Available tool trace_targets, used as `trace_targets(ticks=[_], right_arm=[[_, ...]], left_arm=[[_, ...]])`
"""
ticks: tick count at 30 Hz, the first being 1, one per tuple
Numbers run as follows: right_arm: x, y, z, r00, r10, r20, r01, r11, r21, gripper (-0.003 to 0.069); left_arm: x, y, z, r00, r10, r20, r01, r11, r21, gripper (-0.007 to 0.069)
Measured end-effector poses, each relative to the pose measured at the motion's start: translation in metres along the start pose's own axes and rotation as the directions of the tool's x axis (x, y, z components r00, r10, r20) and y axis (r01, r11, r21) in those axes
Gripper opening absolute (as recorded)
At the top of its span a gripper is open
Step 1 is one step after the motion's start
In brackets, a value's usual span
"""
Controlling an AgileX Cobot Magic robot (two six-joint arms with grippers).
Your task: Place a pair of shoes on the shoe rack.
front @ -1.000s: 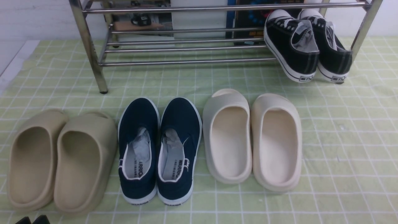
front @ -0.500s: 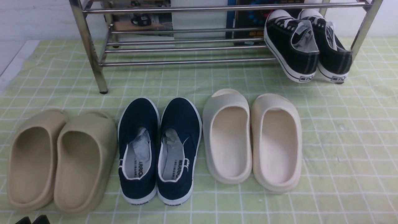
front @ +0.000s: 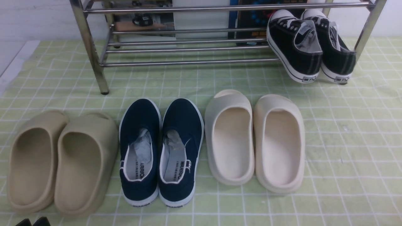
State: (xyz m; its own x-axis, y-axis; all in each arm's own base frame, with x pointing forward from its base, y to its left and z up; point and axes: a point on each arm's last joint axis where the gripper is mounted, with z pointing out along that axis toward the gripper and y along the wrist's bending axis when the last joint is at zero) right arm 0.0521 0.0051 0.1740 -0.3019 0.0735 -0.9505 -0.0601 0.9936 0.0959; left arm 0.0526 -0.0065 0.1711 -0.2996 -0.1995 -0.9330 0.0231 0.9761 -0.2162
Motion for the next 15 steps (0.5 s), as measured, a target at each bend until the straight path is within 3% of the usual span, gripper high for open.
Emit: trace_targets(ticks=[15], right_arm=[[0.0002, 0.0000, 0.0000, 1.000, -0.001, -0.002, 0.001, 1.000, 0.000, 0.0018]], left_arm=[[0.0000, 0.0000, 0.0000, 1.000, 0.000, 0.000, 0.000, 1.000, 0.000, 0.0239]])
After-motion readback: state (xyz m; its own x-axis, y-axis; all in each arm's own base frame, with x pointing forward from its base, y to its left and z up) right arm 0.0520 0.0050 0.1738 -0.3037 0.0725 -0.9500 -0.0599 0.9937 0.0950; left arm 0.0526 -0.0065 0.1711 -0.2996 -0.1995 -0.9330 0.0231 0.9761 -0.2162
